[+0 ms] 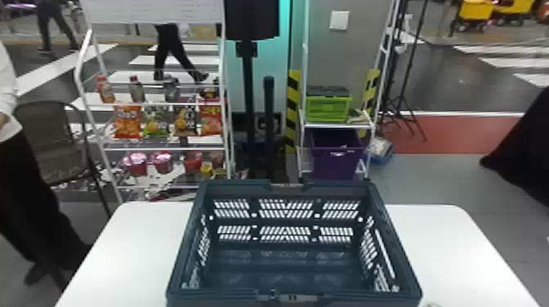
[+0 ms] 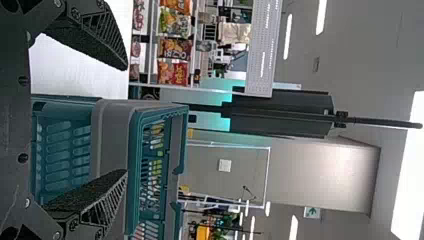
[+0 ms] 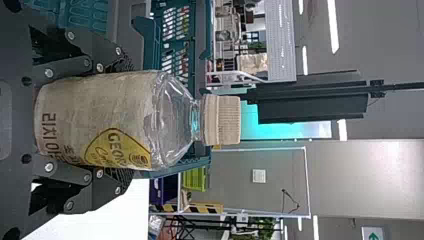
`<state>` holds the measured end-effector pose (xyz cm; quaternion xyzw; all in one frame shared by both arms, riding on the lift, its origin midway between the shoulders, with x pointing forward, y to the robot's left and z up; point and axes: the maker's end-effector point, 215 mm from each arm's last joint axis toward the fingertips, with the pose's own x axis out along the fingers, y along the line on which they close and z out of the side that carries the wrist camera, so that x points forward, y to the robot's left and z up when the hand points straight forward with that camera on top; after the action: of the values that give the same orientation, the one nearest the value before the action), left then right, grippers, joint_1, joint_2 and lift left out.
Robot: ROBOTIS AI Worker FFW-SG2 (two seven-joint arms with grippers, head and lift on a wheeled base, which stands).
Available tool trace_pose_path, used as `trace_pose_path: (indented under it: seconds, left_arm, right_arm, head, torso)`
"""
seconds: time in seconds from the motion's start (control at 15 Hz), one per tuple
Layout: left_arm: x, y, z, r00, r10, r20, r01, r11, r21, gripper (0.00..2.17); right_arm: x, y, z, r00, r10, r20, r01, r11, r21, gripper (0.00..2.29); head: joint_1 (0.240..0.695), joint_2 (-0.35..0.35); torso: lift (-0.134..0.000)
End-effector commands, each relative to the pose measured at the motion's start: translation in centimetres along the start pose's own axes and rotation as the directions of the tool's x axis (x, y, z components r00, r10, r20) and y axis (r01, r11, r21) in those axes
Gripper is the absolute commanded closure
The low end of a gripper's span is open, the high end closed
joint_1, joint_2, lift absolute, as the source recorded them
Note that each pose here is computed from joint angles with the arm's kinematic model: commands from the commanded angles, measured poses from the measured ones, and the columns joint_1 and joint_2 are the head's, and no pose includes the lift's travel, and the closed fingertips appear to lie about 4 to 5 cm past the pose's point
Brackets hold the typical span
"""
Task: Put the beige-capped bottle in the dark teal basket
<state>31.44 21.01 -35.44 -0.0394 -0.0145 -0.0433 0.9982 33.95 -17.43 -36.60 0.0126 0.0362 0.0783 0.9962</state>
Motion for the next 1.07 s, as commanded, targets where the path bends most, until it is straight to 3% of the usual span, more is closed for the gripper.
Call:
trace_pose_path:
  seconds: [0.0,0.2,0.6,0.87,1.0]
  left_arm:
    - [0.0,0.0,0.1,1.0,0.0,0.001,0.0,1.0,0.0,0.16]
    - [0.0,0.0,0.1,1.0,0.0,0.001,0.001,1.0,-0.001,0.16]
    - [-0.2,0.0,0.1,1.0,-0.001,0.0,0.001,1.0,0.001,0.16]
    - [-0.2,0.2,0.0,1.0,0.001,-0.001,-0.001,1.0,0.002,0.16]
    - [-0.2,0.2,0.0,1.0,0.002,0.002,-0.002,1.0,0.001,0.15]
  right_arm:
    - [0.6,0.1,1.6,1.0,0.004,0.014,-0.004,1.0,-0.005,2.28]
    - [2.2,0.2,3.7,1.0,0.01,0.007,-0.01,1.0,-0.014,2.28]
    - [7.7,1.5,6.0,0.994,0.036,-0.103,-0.041,0.998,-0.043,2.28]
    - [11.2,2.5,5.2,0.965,0.054,-0.257,-0.076,0.994,-0.076,2.28]
    - [12.7,3.3,4.1,0.932,0.066,-0.356,-0.104,0.991,-0.088,2.28]
  head:
    - [0.499,0.0]
    - [0.499,0.0]
    - [0.499,0.0]
    - [0.499,0.0]
    - [0.499,0.0]
  torso:
    - [0.0]
    - [0.0]
    - [0.0]
    - [0.0]
    - [0.0]
